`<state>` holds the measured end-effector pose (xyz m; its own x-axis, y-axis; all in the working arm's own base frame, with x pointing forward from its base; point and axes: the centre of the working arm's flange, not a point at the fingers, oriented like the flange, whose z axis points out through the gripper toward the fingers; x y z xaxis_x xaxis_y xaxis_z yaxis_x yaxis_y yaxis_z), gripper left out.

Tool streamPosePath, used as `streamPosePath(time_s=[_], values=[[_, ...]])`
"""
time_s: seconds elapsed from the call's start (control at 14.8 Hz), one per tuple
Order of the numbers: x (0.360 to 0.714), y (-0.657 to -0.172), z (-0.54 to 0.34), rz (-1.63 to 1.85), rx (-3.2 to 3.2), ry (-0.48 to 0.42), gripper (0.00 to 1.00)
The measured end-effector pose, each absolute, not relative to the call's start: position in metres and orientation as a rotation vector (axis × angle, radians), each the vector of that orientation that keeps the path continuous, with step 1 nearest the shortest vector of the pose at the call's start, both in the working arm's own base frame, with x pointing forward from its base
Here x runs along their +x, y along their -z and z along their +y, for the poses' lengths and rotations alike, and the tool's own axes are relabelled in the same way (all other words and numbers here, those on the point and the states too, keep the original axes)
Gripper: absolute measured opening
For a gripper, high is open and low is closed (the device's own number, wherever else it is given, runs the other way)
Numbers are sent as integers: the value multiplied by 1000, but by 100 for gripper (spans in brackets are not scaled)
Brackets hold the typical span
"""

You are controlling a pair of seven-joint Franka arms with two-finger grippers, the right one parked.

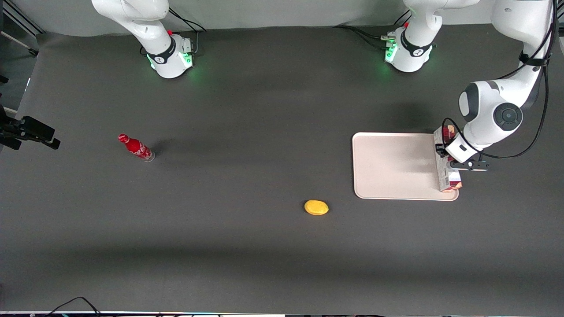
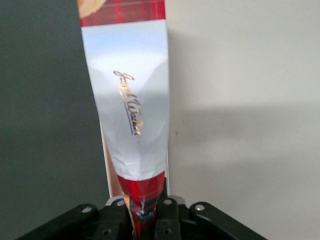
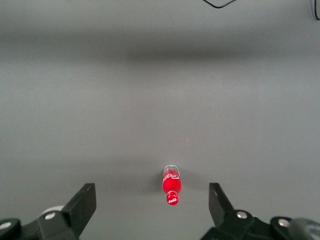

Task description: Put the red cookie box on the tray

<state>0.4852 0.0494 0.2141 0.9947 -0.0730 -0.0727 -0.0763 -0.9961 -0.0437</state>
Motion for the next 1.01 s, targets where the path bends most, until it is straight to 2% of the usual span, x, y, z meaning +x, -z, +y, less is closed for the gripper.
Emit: streamPosePath(time_s=[0.2,0.27,0.41,0.54,0.61,0.74,0.88,1.01], values=[[506,-228,49,131,-3086,-69,44],[520,-243,49,133,-3084,-85,56],[559,-305,43,146,-3079,-165,75],[590,-400,30,168,-3073,-181,95],[597,-450,21,181,-3072,-169,100],[603,-534,4,210,-3072,-96,100],[600,-592,-7,228,-3073,-54,100],[594,-625,-10,230,-3074,-49,100]])
